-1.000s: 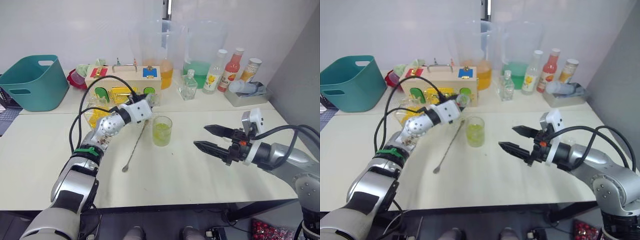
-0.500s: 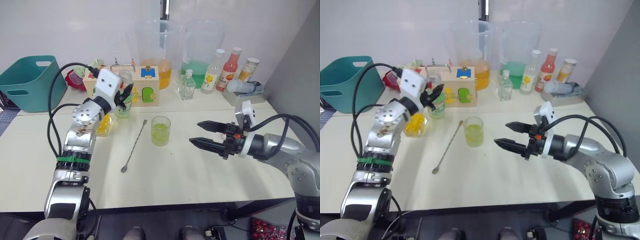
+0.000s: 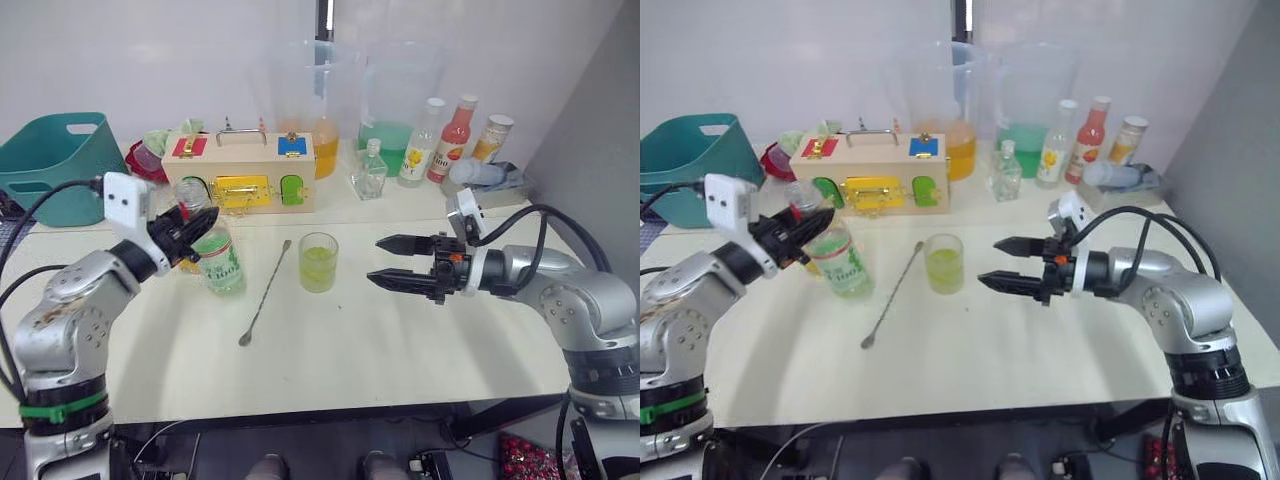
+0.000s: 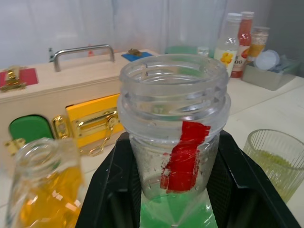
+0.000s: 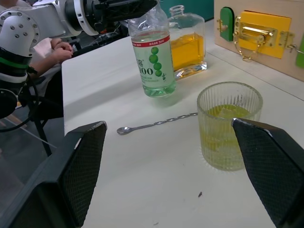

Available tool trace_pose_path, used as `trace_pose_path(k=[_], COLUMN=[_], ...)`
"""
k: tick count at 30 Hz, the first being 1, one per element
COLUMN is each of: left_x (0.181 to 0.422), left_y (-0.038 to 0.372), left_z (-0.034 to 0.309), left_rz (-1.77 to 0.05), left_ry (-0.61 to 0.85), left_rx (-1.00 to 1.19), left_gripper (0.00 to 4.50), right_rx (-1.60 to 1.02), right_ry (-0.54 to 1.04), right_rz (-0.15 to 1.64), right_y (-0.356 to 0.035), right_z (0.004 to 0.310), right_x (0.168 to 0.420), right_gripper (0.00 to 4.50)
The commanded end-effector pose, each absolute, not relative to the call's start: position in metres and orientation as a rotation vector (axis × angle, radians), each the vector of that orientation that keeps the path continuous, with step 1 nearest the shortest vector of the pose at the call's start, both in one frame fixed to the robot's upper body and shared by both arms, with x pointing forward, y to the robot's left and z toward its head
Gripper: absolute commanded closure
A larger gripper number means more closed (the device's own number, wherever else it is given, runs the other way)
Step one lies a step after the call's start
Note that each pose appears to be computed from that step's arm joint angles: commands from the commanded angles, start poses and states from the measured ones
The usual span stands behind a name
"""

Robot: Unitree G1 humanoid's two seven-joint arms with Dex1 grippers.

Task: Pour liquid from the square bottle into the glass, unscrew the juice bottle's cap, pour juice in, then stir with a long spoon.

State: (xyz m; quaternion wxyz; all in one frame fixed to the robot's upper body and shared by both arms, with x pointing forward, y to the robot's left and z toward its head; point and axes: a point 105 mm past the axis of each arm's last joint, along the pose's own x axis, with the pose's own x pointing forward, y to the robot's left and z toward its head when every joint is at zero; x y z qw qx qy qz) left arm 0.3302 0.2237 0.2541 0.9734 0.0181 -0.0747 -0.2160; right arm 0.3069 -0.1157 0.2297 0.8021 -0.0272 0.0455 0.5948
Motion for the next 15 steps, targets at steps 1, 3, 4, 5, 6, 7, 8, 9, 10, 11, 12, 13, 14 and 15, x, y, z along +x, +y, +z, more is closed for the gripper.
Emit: trace_pose_path(k=[1,3,4,5,6,7,8,9,10,11,12,13,14,15], left_x=[0.303,0.292,0.289,0.286,0.284,0.282,0.281,0.28,0.281,0.281,0.282,0.284,0.289,0.293], left_y=[0.242,0.259,0.266,0.274,0.284,0.29,0.298,0.301,0.308,0.312,0.317,0.322,0.327,0.33], left_z=[0.28,0.277,0.275,0.274,0.273,0.272,0.273,0.273,0.275,0.276,0.277,0.279,0.28,0.28], left_rz=[-0.388,-0.337,-0.315,-0.28,-0.236,-0.206,-0.174,-0.156,-0.124,-0.103,-0.078,-0.055,-0.026,-0.011], left_ry=[-0.259,-0.243,-0.239,-0.231,-0.23,-0.23,-0.232,-0.235,-0.246,-0.254,-0.262,-0.271,-0.281,-0.287], left_rx=[0.058,0.069,0.066,0.071,0.073,0.075,0.077,0.076,0.073,0.071,0.074,0.081,0.082,0.083], left_gripper=[3.1,3.1,3.1,3.1,3.1,3.1,3.1,3.1,3.1,3.1,3.1,3.1,3.1,3.1], right_rx=[-0.093,-0.092,-0.094,-0.095,-0.099,-0.101,-0.101,-0.101,-0.102,-0.102,-0.102,-0.103,-0.103,-0.102], right_ry=[0.055,0.057,0.057,0.057,0.056,0.055,0.055,0.055,0.055,0.054,0.054,0.054,0.053,0.051], right_rz=[1.33,1.358,1.366,1.372,1.376,1.379,1.381,1.382,1.384,1.385,1.386,1.388,1.388,1.387], right_y=[-0.11,-0.106,-0.105,-0.104,-0.103,-0.103,-0.102,-0.103,-0.102,-0.102,-0.102,-0.101,-0.101,-0.101], right_z=[0.239,0.239,0.238,0.238,0.239,0.239,0.239,0.239,0.239,0.239,0.24,0.24,0.24,0.24], right_x=[0.307,0.308,0.308,0.309,0.309,0.31,0.31,0.31,0.31,0.31,0.31,0.309,0.309,0.308], right_gripper=[0.03,0.03,0.03,0.03,0.03,0.03,0.03,0.03,0.03,0.03,0.03,0.03,0.03,0.03])
